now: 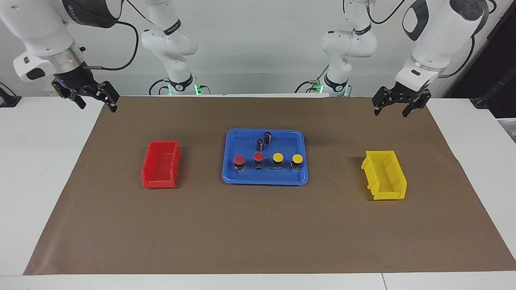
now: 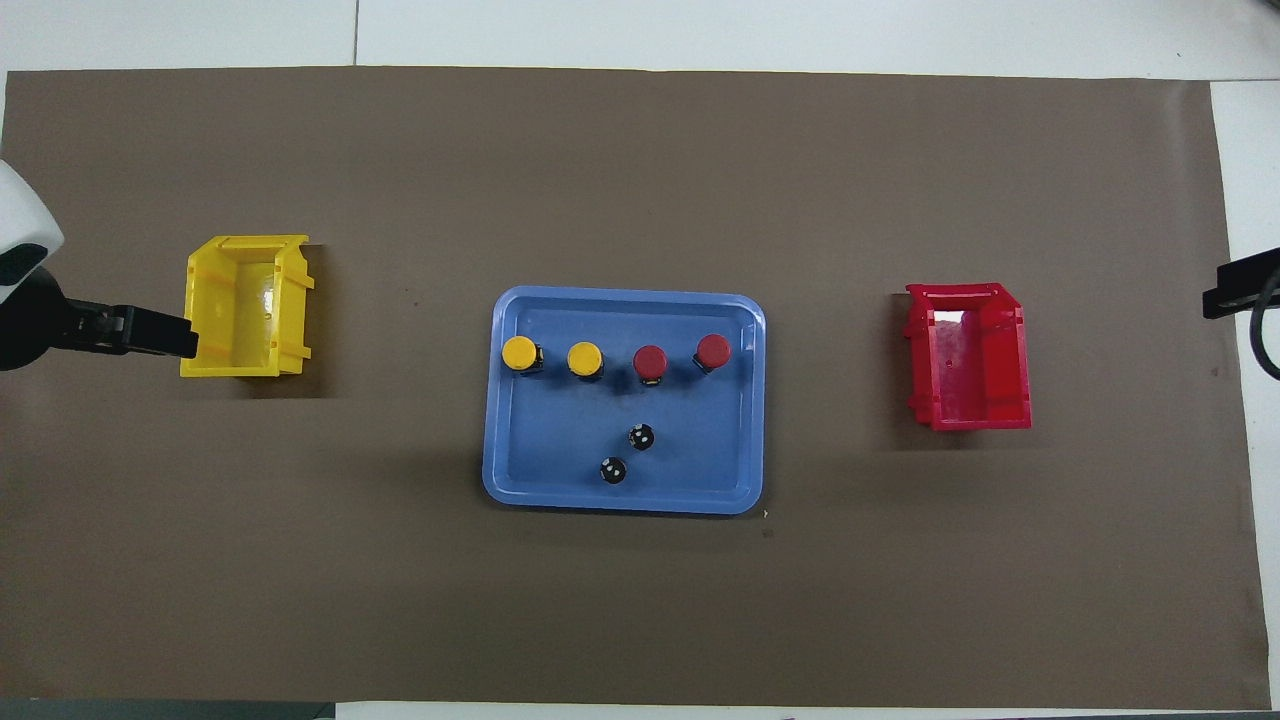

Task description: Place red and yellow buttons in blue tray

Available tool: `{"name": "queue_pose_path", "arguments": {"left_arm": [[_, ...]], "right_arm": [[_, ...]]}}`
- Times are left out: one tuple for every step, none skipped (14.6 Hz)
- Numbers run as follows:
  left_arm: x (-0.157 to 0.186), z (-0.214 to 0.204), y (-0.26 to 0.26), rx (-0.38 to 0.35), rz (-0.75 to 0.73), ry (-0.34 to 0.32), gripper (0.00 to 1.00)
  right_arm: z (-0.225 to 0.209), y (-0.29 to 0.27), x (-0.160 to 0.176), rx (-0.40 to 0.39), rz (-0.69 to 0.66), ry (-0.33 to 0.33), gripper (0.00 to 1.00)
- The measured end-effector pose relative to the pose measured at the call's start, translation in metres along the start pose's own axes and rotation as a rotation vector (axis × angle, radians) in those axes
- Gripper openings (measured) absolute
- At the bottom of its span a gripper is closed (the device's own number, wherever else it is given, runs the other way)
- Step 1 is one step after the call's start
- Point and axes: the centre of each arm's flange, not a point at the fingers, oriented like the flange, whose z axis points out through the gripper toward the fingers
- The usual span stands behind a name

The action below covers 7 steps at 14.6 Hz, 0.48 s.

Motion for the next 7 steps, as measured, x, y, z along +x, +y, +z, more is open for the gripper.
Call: {"name": "queue_pose_path", "arguments": {"left_arm": [[0.001, -0.003, -0.002, 0.001, 0.002, 0.005, 1.00], [0.002, -0.007, -0.002, 0.002, 0.002, 0.013, 1.00], [0.005, -0.011, -0.003, 0.003, 0.001, 0.020, 1.00], [0.008, -0.016, -0.003, 0.005, 0.002, 0.025, 1.00], [0.011, -0.021, -0.004, 0.007, 0.013, 0.026, 1.00], [0.014, -0.024, -0.008, 0.009, 0.035, 0.022, 1.00], [0.016, -0.026, -0.014, 0.011, 0.057, 0.018, 1.00]], "right_arm": [[0.000, 0.000, 0.000, 0.000, 0.000, 0.000, 1.00], [0.000, 0.000, 0.000, 0.000, 0.000, 0.000, 1.00], [0.000, 0.000, 0.000, 0.000, 0.000, 0.000, 1.00], [0.000, 0.000, 0.000, 0.000, 0.000, 0.000, 1.00], [0.000, 0.000, 0.000, 0.000, 0.000, 0.000, 1.00], [0.000, 0.000, 0.000, 0.000, 0.000, 0.000, 1.00], [0.000, 0.000, 0.000, 0.000, 0.000, 0.000, 1.00]]}}
